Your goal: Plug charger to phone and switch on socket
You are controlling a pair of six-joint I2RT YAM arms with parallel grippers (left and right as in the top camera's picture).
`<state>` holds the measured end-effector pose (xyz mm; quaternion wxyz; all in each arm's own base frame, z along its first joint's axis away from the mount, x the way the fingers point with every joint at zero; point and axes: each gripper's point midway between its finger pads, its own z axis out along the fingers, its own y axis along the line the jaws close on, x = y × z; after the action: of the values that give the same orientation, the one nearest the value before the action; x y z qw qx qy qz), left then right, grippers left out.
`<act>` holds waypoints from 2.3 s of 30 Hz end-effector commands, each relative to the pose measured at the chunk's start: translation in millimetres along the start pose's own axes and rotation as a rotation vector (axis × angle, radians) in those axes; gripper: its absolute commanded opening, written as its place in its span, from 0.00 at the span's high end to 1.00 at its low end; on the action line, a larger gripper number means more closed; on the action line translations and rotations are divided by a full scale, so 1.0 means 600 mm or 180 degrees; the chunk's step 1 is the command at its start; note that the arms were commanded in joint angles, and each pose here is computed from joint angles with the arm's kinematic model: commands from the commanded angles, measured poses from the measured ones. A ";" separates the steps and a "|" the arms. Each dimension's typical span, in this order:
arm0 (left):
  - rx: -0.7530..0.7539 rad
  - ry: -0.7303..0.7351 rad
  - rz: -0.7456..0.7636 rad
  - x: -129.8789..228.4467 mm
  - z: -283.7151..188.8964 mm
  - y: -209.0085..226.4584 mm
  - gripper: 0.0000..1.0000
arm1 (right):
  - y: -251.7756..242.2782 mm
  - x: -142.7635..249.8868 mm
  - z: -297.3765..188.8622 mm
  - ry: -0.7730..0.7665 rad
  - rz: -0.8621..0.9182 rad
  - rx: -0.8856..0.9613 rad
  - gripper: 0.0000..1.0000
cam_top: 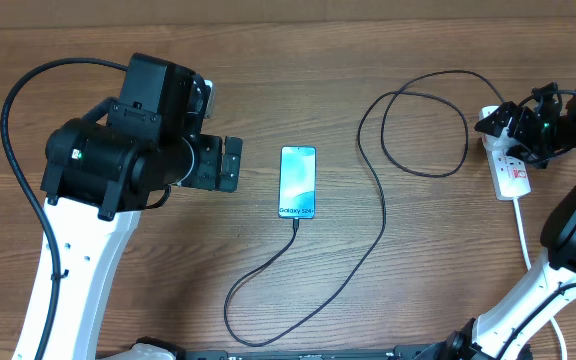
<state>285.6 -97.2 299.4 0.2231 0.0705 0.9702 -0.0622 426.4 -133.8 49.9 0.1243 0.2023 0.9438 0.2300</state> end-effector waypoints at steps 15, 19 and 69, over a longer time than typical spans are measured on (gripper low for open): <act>-0.0021 -0.0024 0.0078 -0.005 -0.001 -0.001 0.01 | 0.002 0.010 -0.009 0.0141 0.0289 0.0174 0.00; -0.0021 -0.0026 0.0078 -0.005 -0.002 -0.001 0.01 | 0.017 -0.003 -0.051 0.0045 0.0238 0.0257 0.00; -0.0021 -0.0026 0.0078 -0.005 -0.002 -0.001 0.01 | 0.161 0.097 -0.400 -0.1200 0.0079 0.0756 0.00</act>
<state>285.6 -97.2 299.4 0.2231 0.0707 0.9702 -0.0622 326.0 -121.6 290.9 0.2646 0.2676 0.9230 0.0804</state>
